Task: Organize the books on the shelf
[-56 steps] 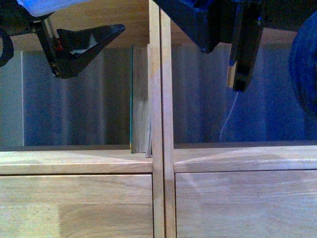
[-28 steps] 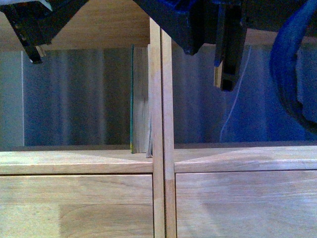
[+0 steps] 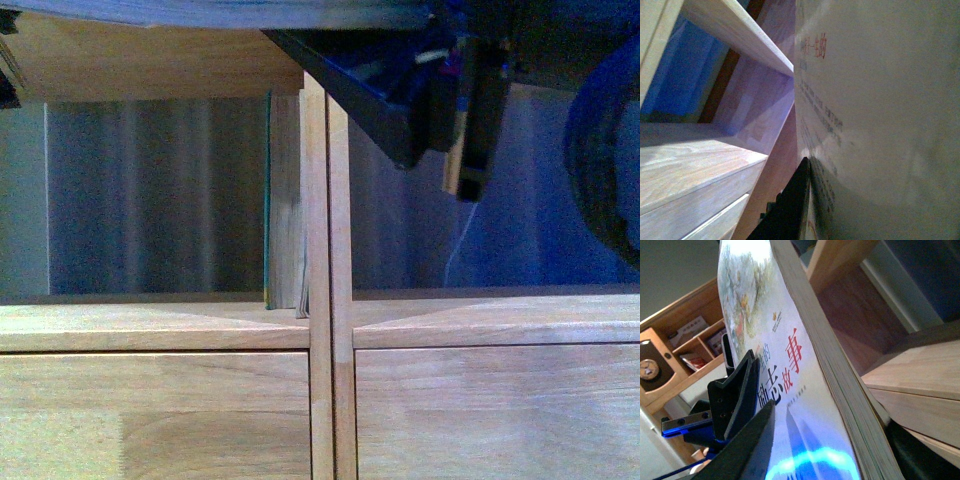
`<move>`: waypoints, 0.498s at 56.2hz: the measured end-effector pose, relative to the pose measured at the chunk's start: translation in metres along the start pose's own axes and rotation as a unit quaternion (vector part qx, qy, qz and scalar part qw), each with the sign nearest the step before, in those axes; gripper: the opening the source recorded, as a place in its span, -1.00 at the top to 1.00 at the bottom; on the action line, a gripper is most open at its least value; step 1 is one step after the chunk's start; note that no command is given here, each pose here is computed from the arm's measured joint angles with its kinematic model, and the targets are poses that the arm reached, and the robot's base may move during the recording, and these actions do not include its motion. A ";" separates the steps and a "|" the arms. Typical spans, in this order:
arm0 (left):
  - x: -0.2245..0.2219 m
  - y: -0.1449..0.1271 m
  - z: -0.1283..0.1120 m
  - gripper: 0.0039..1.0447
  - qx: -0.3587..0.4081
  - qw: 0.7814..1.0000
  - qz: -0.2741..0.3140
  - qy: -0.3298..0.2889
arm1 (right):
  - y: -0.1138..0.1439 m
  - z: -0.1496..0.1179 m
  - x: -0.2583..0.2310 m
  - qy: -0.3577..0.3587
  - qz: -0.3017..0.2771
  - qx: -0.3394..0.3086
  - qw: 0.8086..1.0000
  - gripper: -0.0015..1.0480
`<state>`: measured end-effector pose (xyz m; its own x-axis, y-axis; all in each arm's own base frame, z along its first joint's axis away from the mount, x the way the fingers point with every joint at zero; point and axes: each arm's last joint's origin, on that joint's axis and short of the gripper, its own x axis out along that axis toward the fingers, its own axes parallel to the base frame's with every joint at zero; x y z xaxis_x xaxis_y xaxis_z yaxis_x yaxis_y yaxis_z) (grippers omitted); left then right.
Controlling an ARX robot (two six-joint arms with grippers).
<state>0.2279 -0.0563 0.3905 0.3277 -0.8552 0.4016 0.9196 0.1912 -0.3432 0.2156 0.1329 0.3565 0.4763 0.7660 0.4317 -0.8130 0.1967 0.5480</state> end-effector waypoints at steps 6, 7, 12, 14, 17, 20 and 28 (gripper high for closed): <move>-0.007 0.014 0.002 0.69 0.028 0.998 0.061 -0.008 | -0.008 0.007 -0.022 -0.007 -0.024 -0.011 1.000 -0.41; -0.007 0.019 0.004 0.69 0.039 0.996 0.075 -0.009 | -0.009 0.009 -0.026 -0.009 -0.027 -0.014 0.999 -0.47; -0.005 0.053 0.017 0.69 0.119 0.982 0.149 -0.012 | -0.011 0.023 -0.055 -0.023 -0.046 -0.030 0.998 -0.81; -0.006 0.059 0.019 0.69 0.143 0.976 0.162 -0.014 | -0.011 0.026 -0.061 -0.026 -0.050 -0.032 0.998 -0.87; -0.008 0.077 0.022 0.69 0.192 0.961 0.200 -0.013 | -0.010 0.034 -0.080 -0.036 -0.063 -0.047 0.996 -0.87; -0.008 0.094 0.029 0.69 0.242 0.941 0.237 -0.013 | -0.006 0.040 -0.102 -0.044 -0.079 -0.066 0.994 -0.86; 0.006 0.134 0.045 0.69 0.379 0.871 0.312 -0.005 | 0.015 0.043 -0.157 -0.046 -0.115 -0.136 0.983 -0.86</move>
<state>0.3630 -0.0136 0.3851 0.8132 -0.4674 0.3468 0.4398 0.8838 0.1599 0.1430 -0.0103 0.3278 0.6761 0.6255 0.3893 -0.7337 0.5236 0.4330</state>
